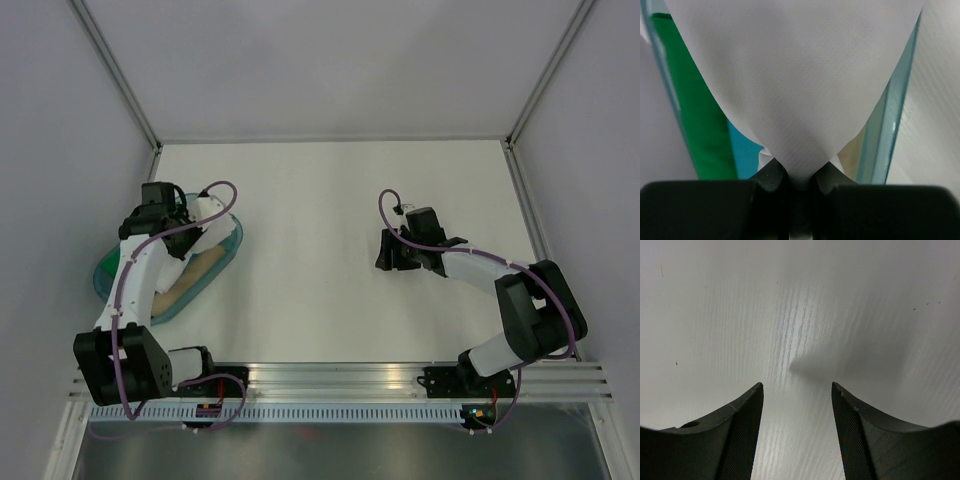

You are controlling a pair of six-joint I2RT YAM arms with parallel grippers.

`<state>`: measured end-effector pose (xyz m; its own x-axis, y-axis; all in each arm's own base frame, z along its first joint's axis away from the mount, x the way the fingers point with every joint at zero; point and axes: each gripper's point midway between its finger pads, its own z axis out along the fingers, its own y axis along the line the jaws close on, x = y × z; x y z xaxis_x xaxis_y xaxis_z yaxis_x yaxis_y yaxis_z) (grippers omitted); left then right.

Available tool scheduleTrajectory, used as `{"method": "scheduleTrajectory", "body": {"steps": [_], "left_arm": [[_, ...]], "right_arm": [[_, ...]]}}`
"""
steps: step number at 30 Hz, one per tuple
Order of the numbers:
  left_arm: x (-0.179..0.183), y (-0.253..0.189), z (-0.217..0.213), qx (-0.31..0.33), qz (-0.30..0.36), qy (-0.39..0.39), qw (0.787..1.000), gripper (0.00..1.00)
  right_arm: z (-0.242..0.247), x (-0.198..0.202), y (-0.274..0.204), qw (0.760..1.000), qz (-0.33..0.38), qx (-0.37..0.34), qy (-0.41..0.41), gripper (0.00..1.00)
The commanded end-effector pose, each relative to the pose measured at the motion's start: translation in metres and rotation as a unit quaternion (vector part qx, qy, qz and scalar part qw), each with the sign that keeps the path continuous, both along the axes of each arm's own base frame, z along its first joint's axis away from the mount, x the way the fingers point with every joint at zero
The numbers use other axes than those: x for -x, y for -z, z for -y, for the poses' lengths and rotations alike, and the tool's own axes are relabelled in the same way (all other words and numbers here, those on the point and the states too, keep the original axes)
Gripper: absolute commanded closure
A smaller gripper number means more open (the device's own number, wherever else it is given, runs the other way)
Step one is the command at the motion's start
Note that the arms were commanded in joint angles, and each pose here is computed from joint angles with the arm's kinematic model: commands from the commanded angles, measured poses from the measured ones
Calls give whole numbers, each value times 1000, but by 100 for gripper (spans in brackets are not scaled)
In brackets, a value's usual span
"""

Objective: Roll the t-shirts
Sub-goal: Place the rolled tshirt into the container

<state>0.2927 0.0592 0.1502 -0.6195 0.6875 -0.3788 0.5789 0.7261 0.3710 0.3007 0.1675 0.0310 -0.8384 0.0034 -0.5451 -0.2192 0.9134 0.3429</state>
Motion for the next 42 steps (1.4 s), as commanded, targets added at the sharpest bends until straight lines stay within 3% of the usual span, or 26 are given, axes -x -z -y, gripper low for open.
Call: {"method": "scheduleTrajectory", "body": {"steps": [1, 5, 14, 16, 17, 18, 21, 24, 27, 31, 34, 37, 42], "left_arm": [[10, 9, 15, 21, -7, 57, 998, 98], [17, 32, 3, 15, -37, 39, 998, 98], [31, 41, -12, 7, -55, 16, 998, 97], [32, 44, -13, 5, -61, 14, 998, 93], [32, 47, -13, 7, -65, 15, 998, 89], [33, 48, -13, 6, -68, 19, 997, 72], [33, 46, -11, 8, -64, 27, 998, 40], [27, 27, -9, 16, -34, 19, 999, 29], [25, 1, 0, 41, -10, 12, 999, 24], [32, -42, 9, 59, 47, -1, 997, 23], [45, -50, 2, 42, 74, -33, 996, 23], [53, -49, -29, 9, 108, -120, 987, 45], [77, -37, -61, 40, 115, -233, 965, 49]], "right_arm": [[0, -8, -6, 1000, 26, -3, 1, 37], [0, -7, -6, 1000, 24, -5, 1, 38], [-4, -11, -15, 999, 33, -16, 0, 37], [-6, -13, -17, 999, 34, -21, -1, 38], [-8, -14, -19, 999, 36, -23, -1, 38], [-8, -15, -20, 999, 37, -26, -1, 38], [-9, -19, -25, 999, 44, -24, -3, 38], [-18, -31, -46, 997, 64, -38, -10, 38], [-43, -50, -84, 991, 107, -67, -32, 39], [-110, -69, -140, 974, 162, -119, -103, 40], [-176, -81, -175, 954, 189, -168, -161, 41], [-242, -82, -202, 928, 208, -221, -216, 43], [-338, -72, -214, 883, 187, -325, -282, 48]]}}
